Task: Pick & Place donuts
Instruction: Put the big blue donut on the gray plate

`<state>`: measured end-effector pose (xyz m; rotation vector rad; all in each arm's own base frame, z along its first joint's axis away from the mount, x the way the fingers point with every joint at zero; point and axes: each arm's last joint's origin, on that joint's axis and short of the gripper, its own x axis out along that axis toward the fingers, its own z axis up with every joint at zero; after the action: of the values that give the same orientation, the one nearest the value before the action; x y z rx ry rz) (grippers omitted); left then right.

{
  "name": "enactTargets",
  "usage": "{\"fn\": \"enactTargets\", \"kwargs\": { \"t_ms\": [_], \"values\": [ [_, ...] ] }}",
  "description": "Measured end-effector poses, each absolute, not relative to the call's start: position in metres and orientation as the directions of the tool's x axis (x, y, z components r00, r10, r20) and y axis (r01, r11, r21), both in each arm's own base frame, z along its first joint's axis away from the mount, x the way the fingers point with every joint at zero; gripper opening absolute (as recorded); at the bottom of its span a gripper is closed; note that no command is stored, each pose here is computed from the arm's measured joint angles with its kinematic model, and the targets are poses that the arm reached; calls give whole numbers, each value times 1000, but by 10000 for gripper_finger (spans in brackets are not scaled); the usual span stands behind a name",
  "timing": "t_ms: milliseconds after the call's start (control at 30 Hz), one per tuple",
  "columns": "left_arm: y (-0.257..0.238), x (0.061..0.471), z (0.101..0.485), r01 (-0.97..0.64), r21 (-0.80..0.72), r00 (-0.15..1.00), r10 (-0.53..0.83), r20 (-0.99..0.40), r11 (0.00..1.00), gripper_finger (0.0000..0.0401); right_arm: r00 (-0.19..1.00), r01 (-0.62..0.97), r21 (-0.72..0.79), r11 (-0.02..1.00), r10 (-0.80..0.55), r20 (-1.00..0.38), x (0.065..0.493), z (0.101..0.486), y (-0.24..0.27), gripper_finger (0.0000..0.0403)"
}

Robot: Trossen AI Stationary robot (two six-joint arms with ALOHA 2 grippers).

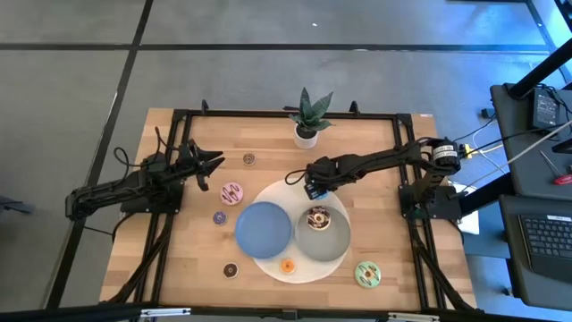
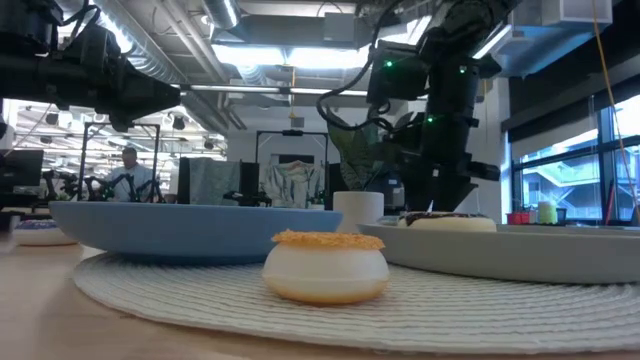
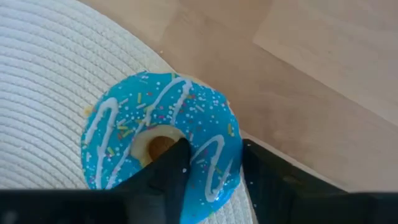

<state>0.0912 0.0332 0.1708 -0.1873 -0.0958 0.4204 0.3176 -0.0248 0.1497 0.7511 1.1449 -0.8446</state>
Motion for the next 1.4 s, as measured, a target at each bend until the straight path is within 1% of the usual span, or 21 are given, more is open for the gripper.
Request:
{"fn": "enactTargets", "kwargs": {
  "t_ms": [200,367,567,700,833,967,1100,1233,1300,1400],
  "values": [
    [33,91,171,-396,-200,909,414,54,896,109,186,845,67,530,-174,-967,319,153,-25,78],
    [33,91,171,-396,-200,909,414,54,896,111,217,813,78,577,-176,-960,330,170,-25,45],
    [33,91,171,-397,-200,909,414,53,896,109,236,776,82,625,-167,-957,344,206,-15,46],
    [33,91,171,-396,-200,909,414,54,896,110,254,725,144,674,-67,-965,349,229,13,49],
    [33,91,171,-397,-200,909,414,53,896,111,249,700,182,690,3,-968,346,241,57,50],
    [33,91,171,-396,-200,909,414,54,896,109,239,685,195,703,36,-970,335,241,100,50],
    [33,91,171,-397,-200,909,414,53,896,111,230,695,202,690,53,-972,325,238,128,50],
    [33,91,171,-396,-200,909,414,53,896,111,191,729,185,659,64,-979,314,223,141,50],
    [33,91,171,-397,-200,909,414,54,896,110,191,737,190,648,69,-979,310,214,144,50],
    [33,91,171,-396,-200,909,414,53,896,109,224,733,226,641,87,-971,309,201,147,50]
  ]
}}
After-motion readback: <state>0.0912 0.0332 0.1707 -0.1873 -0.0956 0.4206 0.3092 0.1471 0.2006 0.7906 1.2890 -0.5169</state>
